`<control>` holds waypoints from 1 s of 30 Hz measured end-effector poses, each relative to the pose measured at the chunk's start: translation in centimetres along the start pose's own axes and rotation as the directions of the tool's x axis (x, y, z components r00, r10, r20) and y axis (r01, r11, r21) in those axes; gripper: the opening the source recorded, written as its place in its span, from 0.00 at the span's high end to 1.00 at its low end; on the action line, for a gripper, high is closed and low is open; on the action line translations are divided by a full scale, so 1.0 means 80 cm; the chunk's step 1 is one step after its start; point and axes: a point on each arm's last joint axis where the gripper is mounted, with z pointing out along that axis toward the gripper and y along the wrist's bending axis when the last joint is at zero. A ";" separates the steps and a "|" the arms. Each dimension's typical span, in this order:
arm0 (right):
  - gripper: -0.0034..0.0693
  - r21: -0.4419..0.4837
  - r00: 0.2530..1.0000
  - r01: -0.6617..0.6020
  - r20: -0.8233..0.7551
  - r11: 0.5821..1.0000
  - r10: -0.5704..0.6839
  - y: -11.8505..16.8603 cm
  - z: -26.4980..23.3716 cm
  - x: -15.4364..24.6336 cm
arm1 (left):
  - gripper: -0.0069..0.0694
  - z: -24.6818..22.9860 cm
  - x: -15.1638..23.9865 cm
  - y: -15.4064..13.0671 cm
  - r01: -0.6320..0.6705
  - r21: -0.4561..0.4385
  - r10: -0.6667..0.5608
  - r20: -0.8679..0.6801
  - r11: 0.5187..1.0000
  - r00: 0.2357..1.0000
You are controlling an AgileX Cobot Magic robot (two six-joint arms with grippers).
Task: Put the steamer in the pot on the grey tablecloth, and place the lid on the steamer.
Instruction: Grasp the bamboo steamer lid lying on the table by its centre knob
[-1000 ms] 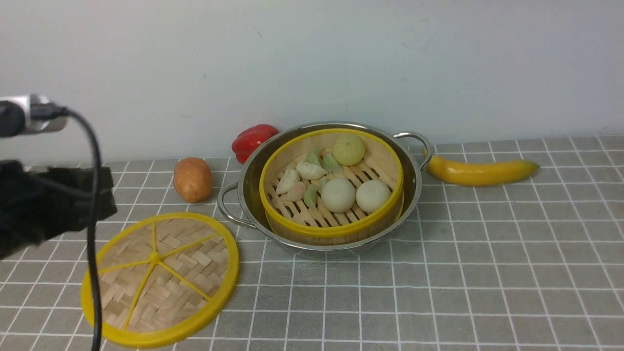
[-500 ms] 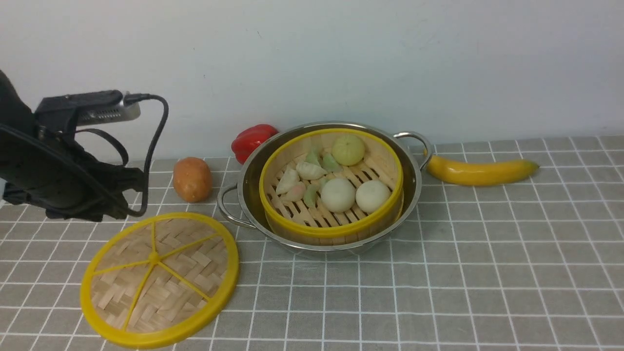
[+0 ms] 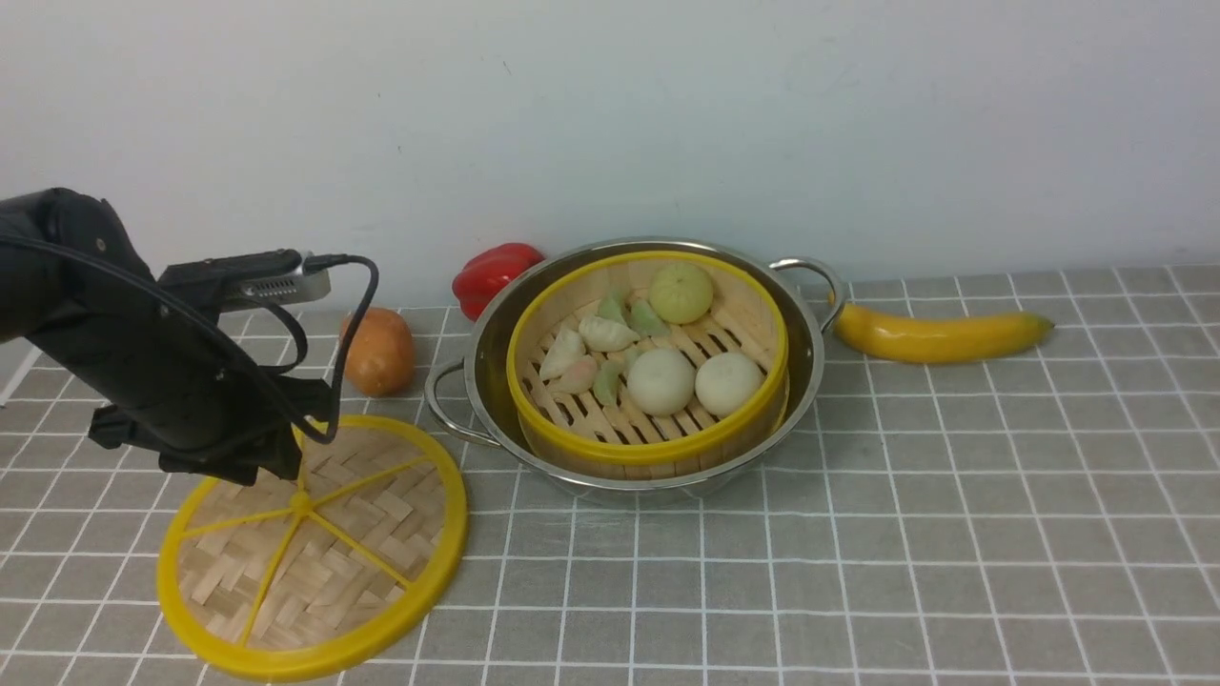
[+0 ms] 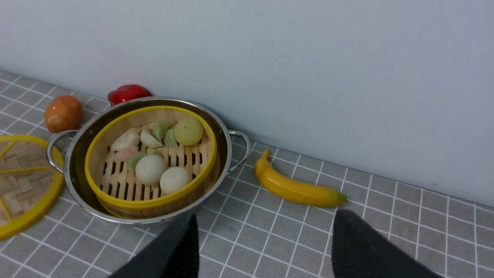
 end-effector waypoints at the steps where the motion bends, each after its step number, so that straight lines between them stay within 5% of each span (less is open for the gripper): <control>1: 0.32 0.000 1.000 0.000 0.001 1.000 0.000 0.000 -0.001 0.000 | 0.59 0.002 0.000 0.000 0.001 0.001 -0.001 -0.003 1.000 1.000; 30: 0.32 -0.041 1.000 -0.026 -0.004 0.999 0.025 0.005 0.000 0.001 | 0.61 0.042 -0.003 0.001 0.006 0.031 -0.005 -0.043 1.000 0.999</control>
